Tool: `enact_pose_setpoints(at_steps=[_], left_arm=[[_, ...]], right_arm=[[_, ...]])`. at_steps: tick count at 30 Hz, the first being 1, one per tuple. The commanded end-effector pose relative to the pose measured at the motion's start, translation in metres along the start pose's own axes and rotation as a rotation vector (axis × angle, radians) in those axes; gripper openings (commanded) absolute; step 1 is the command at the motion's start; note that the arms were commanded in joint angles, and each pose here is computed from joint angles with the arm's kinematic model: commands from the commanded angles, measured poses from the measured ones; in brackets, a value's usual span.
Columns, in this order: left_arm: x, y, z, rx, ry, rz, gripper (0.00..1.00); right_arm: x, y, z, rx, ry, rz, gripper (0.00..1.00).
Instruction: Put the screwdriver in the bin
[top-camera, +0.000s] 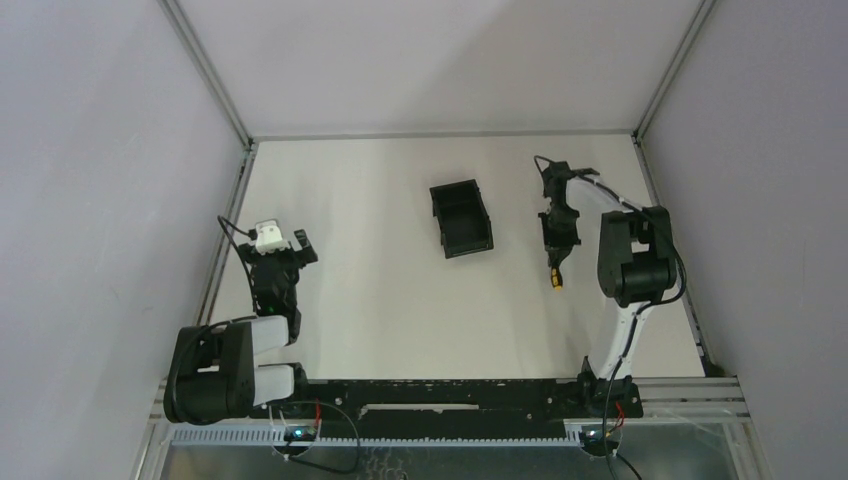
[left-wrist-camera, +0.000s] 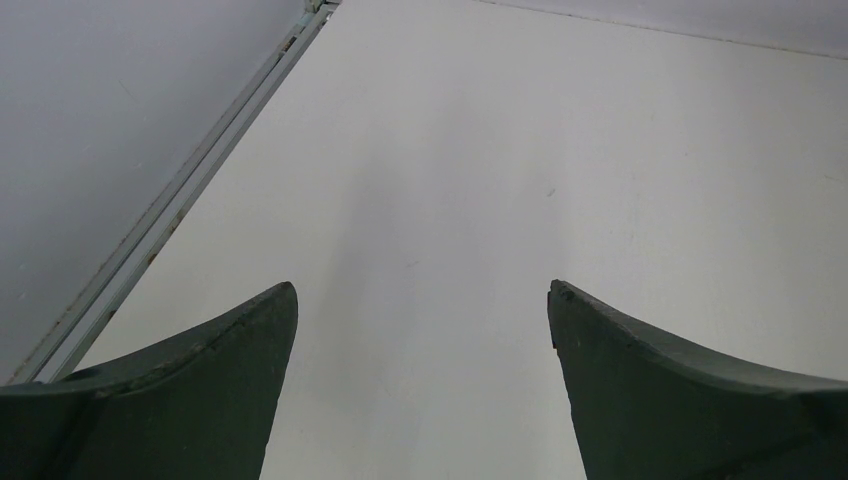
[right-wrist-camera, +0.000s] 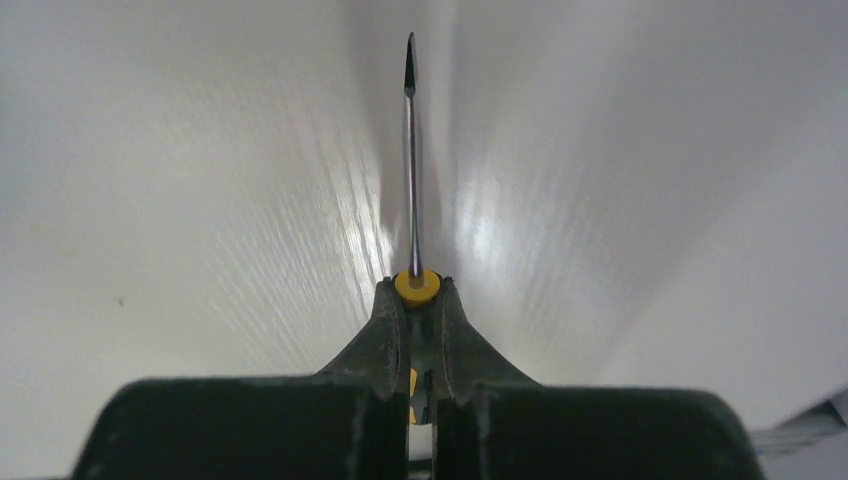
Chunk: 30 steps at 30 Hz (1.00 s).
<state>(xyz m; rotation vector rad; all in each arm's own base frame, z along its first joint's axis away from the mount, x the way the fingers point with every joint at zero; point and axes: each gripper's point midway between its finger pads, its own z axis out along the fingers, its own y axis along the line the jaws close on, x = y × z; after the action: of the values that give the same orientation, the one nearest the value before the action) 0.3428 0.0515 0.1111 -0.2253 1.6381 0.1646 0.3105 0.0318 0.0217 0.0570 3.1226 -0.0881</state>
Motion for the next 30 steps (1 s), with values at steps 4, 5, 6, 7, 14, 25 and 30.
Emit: enact_pose_setpoints(at_steps=[4, 5, 6, 7, 14, 25, 30], left_arm=[[-0.025, -0.003, 0.009, 0.001, -0.073, 0.002, 1.0], [-0.025, -0.003, 0.009, 0.002, -0.073, 0.003, 1.0], [-0.025, -0.003, 0.009, 0.001, -0.073, 0.002, 1.0], [-0.025, -0.003, 0.009, 0.001, -0.073, 0.003, 1.0], [-0.025, -0.003, 0.009, 0.002, -0.073, 0.002, 1.0], [-0.026, -0.003, 0.009, 0.001, -0.074, 0.003, 1.0], [-0.026, -0.003, 0.009, 0.001, -0.074, 0.002, 1.0]], right_arm=[[-0.025, -0.023, -0.097, 0.058, -0.067, 0.008, 0.0], [-0.026, -0.025, -0.108, 0.06, -0.066, 0.015, 0.0], [-0.029, -0.026, -0.119, 0.059, -0.079, 0.022, 0.0], [-0.034, -0.028, -0.13, 0.059, -0.096, 0.028, 0.0], [-0.064, -0.031, -0.157, 0.058, -0.173, 0.081, 0.0], [-0.102, 0.126, -0.19, -0.114, -0.456, -0.281, 0.0], [-0.11, 0.193, -0.196, -0.118, -0.57, -0.49, 0.0]])
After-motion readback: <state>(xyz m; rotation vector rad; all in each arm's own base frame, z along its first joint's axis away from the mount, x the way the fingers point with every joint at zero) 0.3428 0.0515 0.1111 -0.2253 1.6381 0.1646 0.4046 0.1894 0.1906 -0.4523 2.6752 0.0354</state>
